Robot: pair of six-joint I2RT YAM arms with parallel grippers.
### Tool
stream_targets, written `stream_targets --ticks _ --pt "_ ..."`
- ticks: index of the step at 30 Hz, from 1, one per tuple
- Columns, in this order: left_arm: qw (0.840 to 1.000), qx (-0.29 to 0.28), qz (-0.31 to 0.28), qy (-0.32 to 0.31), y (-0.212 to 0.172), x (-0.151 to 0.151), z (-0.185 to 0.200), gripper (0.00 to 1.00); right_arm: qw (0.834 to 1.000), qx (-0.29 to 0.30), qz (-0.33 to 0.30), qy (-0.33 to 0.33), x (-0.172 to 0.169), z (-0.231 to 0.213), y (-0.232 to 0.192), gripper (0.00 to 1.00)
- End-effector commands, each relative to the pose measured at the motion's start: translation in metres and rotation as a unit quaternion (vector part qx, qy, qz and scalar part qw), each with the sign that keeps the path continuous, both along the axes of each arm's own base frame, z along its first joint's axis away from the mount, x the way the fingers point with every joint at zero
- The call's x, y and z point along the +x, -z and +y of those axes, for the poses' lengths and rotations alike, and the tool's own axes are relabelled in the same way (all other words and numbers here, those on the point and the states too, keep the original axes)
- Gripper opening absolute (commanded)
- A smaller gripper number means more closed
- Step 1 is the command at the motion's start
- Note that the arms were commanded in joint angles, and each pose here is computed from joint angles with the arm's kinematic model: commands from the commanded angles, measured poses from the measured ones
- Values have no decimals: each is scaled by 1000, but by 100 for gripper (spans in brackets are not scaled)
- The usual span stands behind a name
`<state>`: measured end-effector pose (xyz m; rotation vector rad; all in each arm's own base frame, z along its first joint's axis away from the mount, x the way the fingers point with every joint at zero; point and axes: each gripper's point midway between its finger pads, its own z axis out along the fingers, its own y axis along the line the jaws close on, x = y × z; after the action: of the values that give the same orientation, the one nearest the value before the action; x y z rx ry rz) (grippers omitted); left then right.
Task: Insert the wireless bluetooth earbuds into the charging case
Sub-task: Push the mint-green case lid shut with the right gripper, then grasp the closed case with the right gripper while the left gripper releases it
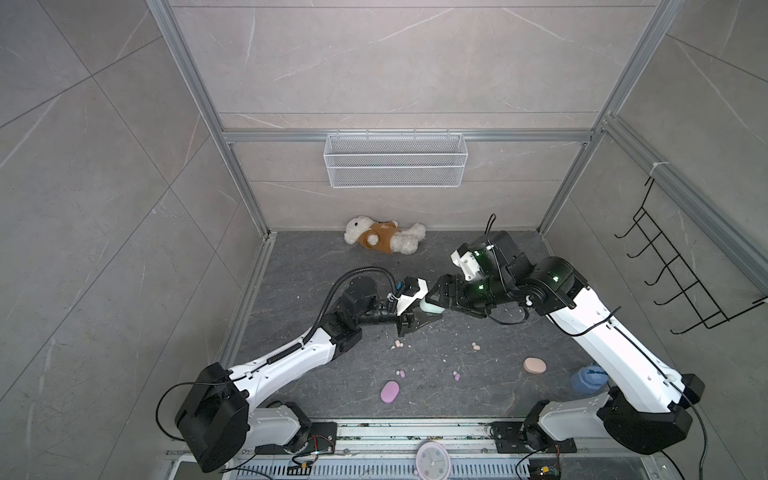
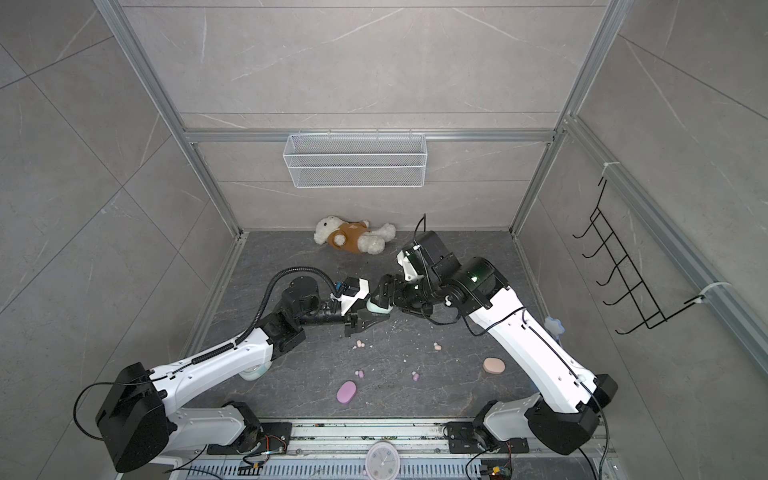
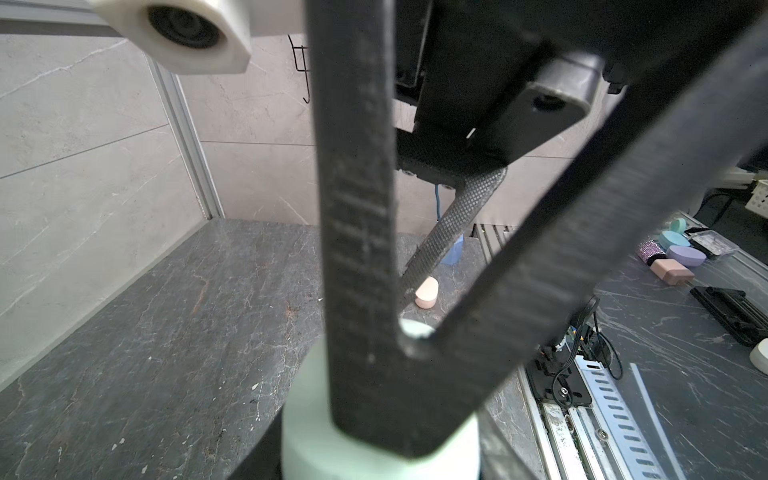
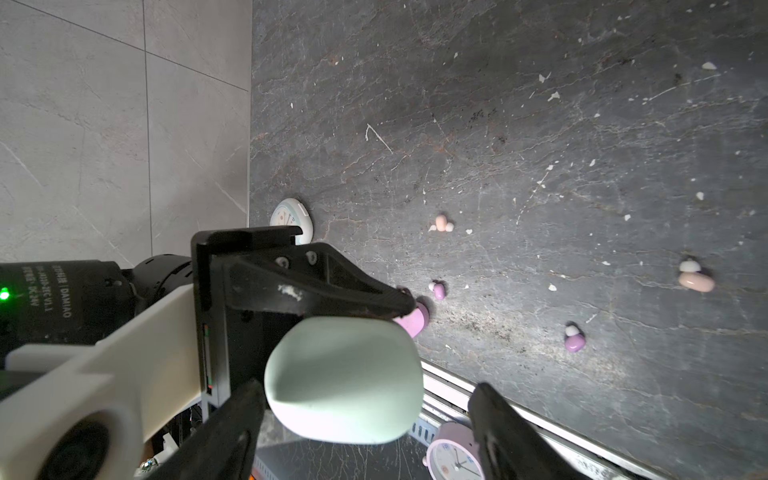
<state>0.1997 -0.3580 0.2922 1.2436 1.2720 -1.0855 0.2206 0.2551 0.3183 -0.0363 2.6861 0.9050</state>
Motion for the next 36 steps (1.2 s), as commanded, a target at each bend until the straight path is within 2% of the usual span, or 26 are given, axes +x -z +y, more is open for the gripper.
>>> stream_targets --ticks 1,8,16,23,26,36 --pt "999 -23 -48 1 -30 -3 0 22 1000 19 16 0 -1 7 5 81" --pt "999 -21 -49 2 -29 -4 -1 22 999 34 21 -1 2 16 8 79" --pt "999 -18 -49 -1 -28 -2 -3 22 999 40 27 -8 -1 19 7 70" --pt "999 -18 -49 -1 -30 -1 -3 22 999 33 34 -15 -4 19 13 69" --pt "999 -17 -47 0 -29 -1 -4 22 999 37 30 -14 -3 20 12 61" --pt "999 -15 -43 0 -30 0 -5 28 999 41 16 -11 0 19 5 55"
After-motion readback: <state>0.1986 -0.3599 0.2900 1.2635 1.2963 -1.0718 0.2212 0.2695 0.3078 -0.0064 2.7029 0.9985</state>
